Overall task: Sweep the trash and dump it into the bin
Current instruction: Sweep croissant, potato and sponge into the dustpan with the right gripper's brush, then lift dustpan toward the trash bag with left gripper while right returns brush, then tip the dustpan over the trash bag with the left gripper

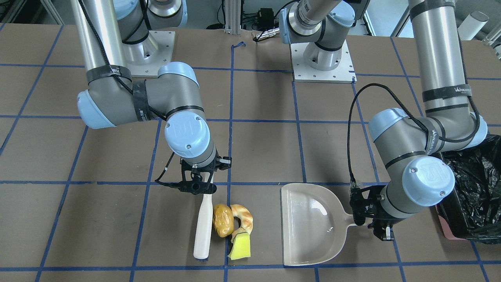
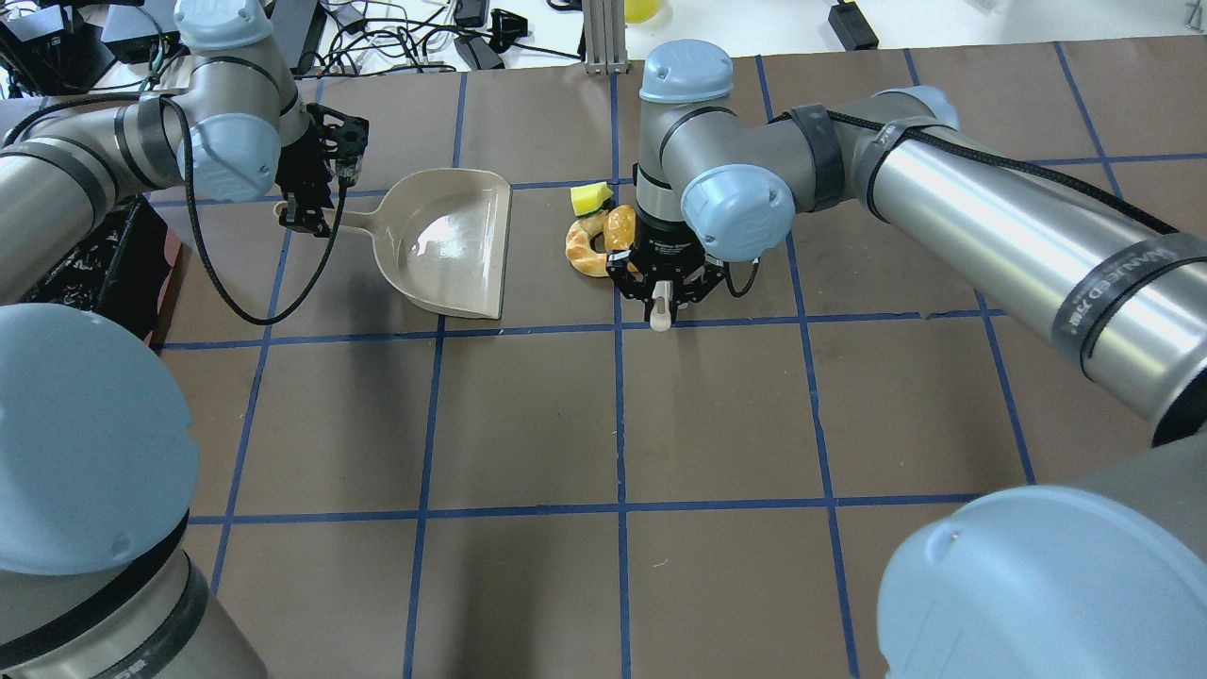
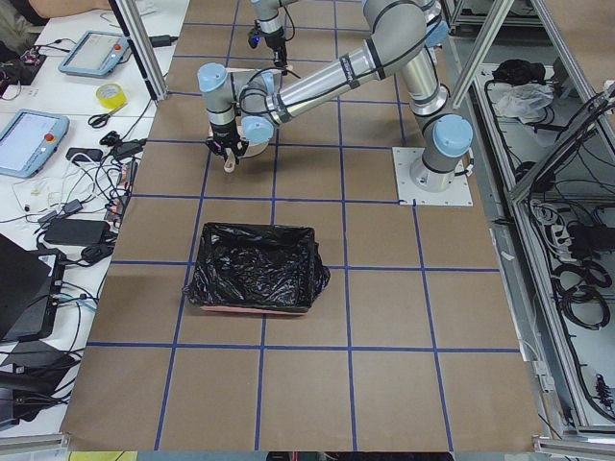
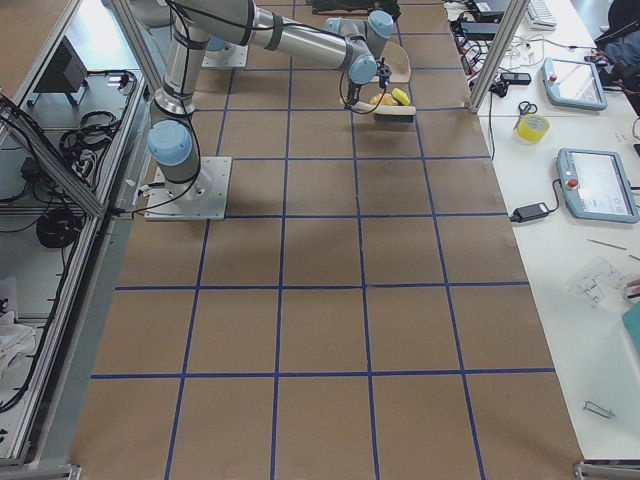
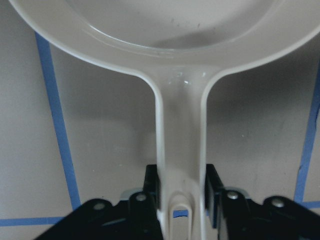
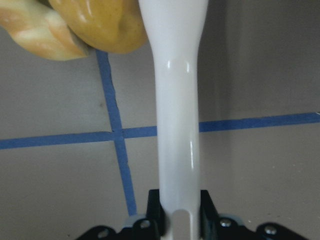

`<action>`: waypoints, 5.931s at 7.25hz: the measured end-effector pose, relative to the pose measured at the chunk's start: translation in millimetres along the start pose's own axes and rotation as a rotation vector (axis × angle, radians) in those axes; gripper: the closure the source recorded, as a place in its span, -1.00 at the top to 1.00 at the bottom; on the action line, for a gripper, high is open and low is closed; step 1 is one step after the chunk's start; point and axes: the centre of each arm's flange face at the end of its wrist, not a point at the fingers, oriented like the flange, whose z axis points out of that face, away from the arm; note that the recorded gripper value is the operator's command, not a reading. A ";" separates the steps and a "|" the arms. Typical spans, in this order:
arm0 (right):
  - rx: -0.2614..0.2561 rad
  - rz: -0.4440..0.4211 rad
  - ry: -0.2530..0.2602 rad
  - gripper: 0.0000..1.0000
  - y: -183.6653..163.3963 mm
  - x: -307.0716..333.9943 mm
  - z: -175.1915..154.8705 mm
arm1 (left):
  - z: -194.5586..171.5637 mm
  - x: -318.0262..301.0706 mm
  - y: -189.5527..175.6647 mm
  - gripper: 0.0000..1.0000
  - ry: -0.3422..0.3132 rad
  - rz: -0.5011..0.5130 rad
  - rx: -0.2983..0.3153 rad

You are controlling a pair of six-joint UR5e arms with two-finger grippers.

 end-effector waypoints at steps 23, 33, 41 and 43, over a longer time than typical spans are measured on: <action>-0.025 0.113 0.053 -1.00 38.5 -6.3 -94.6 | -35.6 1.1 38.8 -1.00 -0.042 0.136 -0.023; -0.006 -0.086 0.139 -1.00 -17.9 369.6 -56.4 | -114.0 96.9 412.6 -1.00 -0.043 0.286 0.163; -0.051 -0.075 0.121 0.79 -34.8 392.0 -18.9 | -112.8 67.3 510.7 -1.00 -0.080 0.717 -0.194; -0.025 -0.070 0.129 1.00 -38.7 393.3 -19.7 | -120.4 61.6 510.3 -1.00 -0.101 0.727 -0.251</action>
